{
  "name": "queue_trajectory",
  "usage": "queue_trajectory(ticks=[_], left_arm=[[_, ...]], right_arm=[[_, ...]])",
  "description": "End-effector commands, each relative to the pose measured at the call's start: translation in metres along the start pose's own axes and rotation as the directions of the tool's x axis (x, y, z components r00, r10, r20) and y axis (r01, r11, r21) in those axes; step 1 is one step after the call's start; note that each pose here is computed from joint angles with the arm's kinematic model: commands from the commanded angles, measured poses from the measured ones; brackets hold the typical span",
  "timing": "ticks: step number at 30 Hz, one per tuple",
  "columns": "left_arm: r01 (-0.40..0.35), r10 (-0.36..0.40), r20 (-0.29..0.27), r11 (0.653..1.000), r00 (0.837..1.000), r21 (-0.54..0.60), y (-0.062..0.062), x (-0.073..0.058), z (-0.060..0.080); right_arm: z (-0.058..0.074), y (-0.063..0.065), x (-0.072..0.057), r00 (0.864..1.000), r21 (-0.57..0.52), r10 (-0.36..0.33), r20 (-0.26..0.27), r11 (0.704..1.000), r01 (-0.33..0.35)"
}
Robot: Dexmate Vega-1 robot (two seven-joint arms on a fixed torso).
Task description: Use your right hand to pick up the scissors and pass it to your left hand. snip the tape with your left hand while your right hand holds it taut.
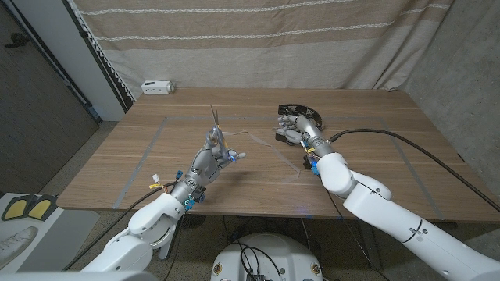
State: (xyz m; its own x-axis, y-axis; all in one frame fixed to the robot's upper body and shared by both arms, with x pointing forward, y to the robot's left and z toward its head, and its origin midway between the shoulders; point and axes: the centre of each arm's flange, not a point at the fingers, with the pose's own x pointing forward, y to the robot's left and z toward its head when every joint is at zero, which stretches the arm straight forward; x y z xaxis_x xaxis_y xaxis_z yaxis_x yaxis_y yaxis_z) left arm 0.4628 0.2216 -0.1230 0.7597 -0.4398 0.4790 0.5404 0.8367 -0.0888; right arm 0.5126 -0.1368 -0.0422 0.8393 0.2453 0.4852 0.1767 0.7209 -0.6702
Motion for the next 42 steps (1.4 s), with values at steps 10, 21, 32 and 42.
queue_trajectory(ticks=[10,21,32,42], left_arm=[[-0.015,0.015,0.009,1.000,1.000,0.004,-0.001,-0.004,0.001],[-0.016,0.016,0.005,1.000,1.000,-0.006,-0.002,-0.003,-0.002],[-0.017,0.017,0.010,1.000,1.000,-0.003,-0.003,-0.001,-0.003],[-0.009,0.009,0.001,1.000,1.000,-0.008,-0.004,0.001,-0.004]], right_arm=[[-0.004,0.013,0.003,0.999,-0.108,0.003,-0.052,0.994,-0.009],[-0.003,0.017,0.006,0.997,-0.146,0.013,-0.072,0.989,-0.023],[-0.004,0.023,0.012,0.994,-0.167,0.044,-0.098,0.984,-0.060],[-0.004,0.029,0.018,0.991,-0.203,0.060,-0.121,0.976,-0.084]])
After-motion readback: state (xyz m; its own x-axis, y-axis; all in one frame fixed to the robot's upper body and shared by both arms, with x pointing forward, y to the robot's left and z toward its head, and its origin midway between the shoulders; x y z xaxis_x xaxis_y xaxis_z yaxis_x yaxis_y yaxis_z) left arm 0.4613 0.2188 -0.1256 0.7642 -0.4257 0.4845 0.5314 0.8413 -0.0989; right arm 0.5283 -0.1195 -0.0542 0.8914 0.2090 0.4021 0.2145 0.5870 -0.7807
